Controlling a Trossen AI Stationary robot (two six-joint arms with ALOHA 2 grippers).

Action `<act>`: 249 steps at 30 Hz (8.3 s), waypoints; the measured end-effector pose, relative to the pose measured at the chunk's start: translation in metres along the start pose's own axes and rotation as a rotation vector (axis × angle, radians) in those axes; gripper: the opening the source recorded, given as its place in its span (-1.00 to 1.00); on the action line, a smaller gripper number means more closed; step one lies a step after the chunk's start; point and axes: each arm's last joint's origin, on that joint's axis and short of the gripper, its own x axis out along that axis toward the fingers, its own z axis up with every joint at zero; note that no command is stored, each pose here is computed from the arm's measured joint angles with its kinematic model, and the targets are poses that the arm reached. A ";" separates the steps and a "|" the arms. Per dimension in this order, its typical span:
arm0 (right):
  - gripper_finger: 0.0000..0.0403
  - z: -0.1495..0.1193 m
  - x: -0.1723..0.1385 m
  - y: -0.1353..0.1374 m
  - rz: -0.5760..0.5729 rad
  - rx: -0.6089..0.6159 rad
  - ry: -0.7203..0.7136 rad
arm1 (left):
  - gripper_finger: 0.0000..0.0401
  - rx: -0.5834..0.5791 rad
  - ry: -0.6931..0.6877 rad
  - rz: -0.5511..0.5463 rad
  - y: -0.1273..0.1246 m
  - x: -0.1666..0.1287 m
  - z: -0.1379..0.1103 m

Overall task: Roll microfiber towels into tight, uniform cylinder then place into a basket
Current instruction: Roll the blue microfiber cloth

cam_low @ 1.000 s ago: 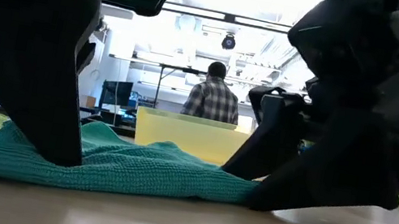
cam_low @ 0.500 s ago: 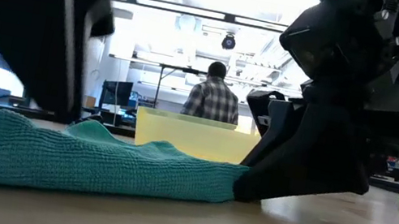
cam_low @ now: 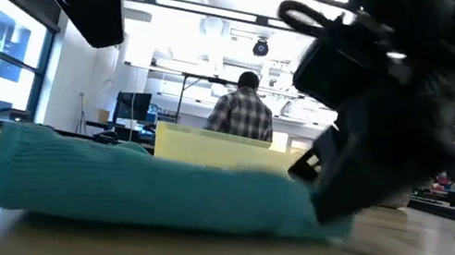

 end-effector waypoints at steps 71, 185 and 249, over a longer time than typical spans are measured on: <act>-0.98 0.004 -0.007 -0.017 0.012 0.395 0.079 | -0.99 -0.131 0.123 -0.031 0.012 0.026 -0.002; -0.99 0.011 -0.026 -0.030 -0.020 0.262 0.140 | -0.05 0.107 0.013 0.127 0.042 0.035 -0.005; -0.35 0.011 -0.029 0.026 -0.115 -1.033 0.042 | -0.98 -0.563 0.058 -0.308 0.061 0.069 -0.045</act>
